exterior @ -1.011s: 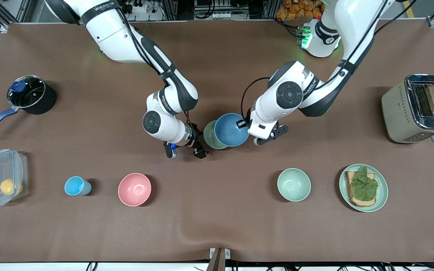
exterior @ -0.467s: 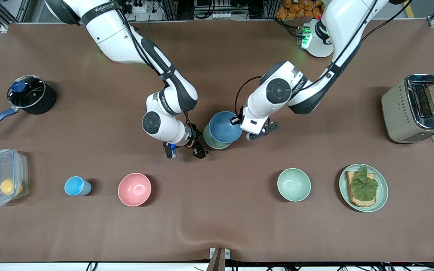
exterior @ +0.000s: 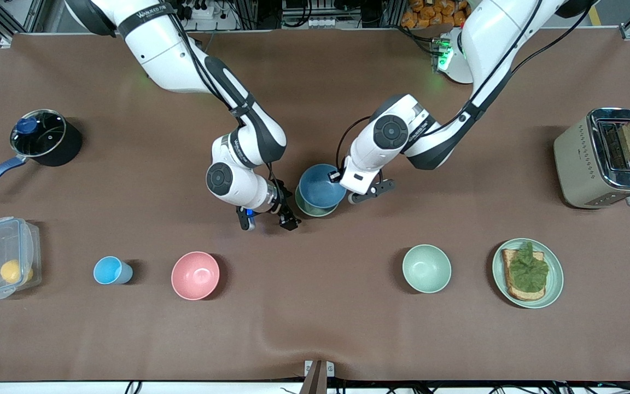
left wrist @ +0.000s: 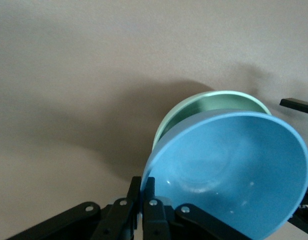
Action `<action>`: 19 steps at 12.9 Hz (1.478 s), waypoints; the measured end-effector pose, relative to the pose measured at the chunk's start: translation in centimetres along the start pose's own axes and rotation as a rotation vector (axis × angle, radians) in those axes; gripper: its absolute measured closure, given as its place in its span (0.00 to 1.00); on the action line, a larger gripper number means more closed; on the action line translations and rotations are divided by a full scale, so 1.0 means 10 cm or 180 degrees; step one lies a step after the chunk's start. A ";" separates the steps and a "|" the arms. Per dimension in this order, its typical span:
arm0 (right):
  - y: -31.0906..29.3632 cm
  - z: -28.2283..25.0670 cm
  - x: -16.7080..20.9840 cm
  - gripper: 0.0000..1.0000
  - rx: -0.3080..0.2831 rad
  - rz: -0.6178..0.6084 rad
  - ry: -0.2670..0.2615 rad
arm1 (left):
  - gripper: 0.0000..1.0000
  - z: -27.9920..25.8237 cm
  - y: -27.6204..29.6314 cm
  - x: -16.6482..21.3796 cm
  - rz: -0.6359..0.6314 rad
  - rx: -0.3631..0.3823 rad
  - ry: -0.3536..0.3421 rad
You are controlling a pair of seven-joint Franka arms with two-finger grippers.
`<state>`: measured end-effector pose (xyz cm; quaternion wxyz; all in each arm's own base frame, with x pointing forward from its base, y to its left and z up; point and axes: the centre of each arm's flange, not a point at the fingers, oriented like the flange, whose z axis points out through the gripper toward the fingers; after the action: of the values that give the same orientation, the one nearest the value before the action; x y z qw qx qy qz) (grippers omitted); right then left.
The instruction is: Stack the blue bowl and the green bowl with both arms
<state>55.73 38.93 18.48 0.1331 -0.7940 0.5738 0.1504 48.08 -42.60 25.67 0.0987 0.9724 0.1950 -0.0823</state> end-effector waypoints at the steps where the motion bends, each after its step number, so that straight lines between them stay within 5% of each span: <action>1: 0.00 0.00 0.00 0.00 -0.0002 -0.0001 0.0000 | 0.95 0.05 0.01 -0.02 0.0003 0.0006 0.0004; 16: 0.01 0.01 0.02 0.00 -0.0028 -0.0019 -0.0001 | 0.95 0.19 0.08 0.06 -0.0025 -0.0016 0.0012; 19: 0.01 0.01 0.02 0.00 -0.0033 -0.0052 -0.0002 | 0.65 0.16 0.09 0.14 -0.0107 -0.0044 0.0043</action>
<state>55.70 38.76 18.36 0.1305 -0.7993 0.5665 0.1525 49.50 -43.32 23.98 0.1027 0.9688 0.2126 -0.0760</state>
